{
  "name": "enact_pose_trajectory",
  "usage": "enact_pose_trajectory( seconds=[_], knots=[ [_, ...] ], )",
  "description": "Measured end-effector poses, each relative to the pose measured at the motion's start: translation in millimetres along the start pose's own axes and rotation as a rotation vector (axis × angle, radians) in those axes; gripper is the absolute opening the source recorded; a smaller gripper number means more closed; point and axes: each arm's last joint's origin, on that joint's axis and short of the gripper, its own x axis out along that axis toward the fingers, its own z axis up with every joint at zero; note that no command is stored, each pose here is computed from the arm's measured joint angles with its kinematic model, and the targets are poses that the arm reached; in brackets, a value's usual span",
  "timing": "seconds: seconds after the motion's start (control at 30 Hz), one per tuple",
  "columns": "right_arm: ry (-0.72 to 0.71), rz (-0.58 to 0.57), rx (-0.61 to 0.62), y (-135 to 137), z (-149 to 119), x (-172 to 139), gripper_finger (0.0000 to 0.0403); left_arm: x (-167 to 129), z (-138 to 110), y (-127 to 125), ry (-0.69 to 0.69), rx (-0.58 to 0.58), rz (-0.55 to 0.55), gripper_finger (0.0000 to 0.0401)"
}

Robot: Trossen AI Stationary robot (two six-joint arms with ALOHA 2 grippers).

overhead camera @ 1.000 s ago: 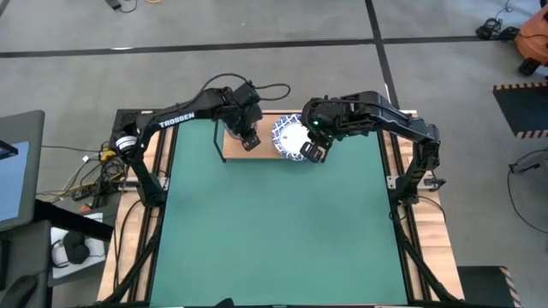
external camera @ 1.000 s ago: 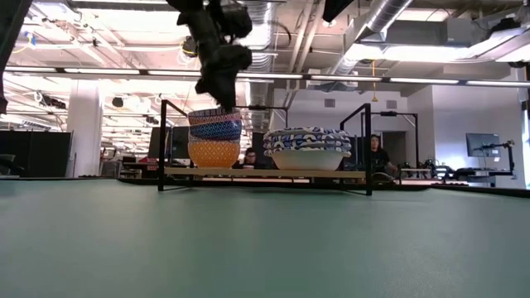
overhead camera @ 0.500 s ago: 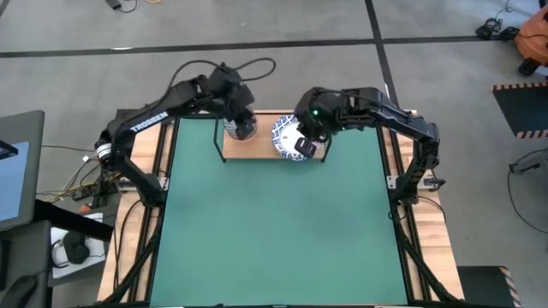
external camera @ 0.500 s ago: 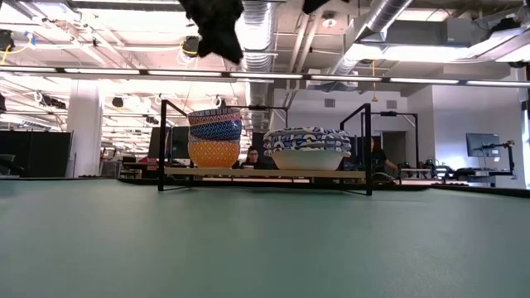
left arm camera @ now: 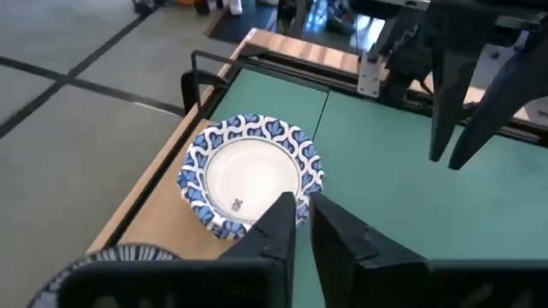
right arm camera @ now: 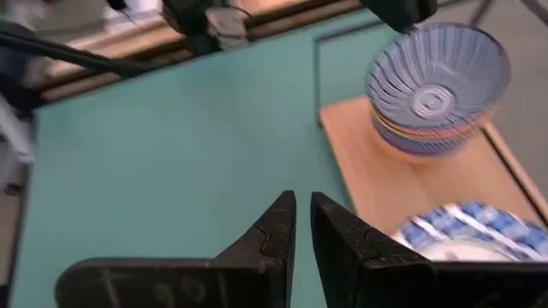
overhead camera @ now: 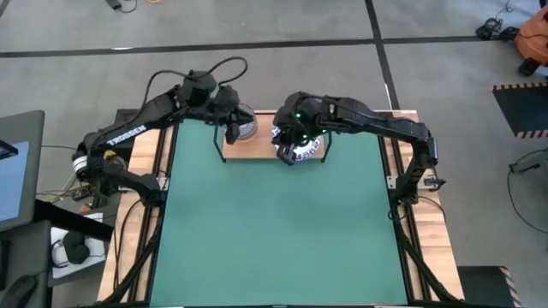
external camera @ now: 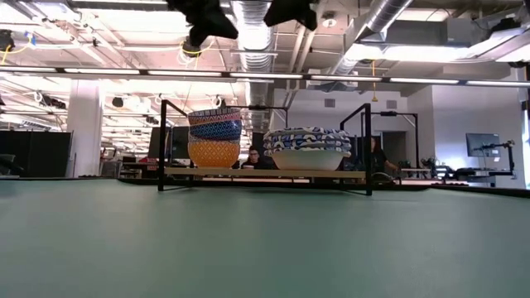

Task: Place and stack bowls onto a shelf
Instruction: Return to Home Position

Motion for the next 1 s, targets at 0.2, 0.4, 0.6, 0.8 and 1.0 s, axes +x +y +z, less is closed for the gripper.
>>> enact_pose_trajectory(
  seconds=[0.2, 0.4, 0.6, 0.8, 1.0],
  knots=[
    [-0.085, 0.135, 0.015, -8.1, -2.6, 8.7, 0.0065, -28.6, -25.2, -3.4, -0.122, -0.021, 0.008, 0.0003],
    [-0.189, 0.295, 0.028, -22.7, -3.9, 5.1, 0.0065, -64.6, -33.3, -14.4, -0.278, 0.027, -0.056, 0.0],
    [-0.295, 0.4, -0.01, -25.3, 1.9, -18.6, 0.0065, -85.9, -25.9, -24.2, -0.406, 0.038, -0.124, 0.0],
    [-0.437, 0.445, -0.095, -18.2, 8.2, -61.9, 0.0065, -77.3, -16.5, -37.1, -0.486, 0.07, -0.196, 0.0],
    [-0.466, 0.431, -0.16, -13.9, -1.0, -102.8, 0.0065, -56.7, -9.7, -53.0, -0.537, 0.11, -0.28, 0.0]
  ],
)
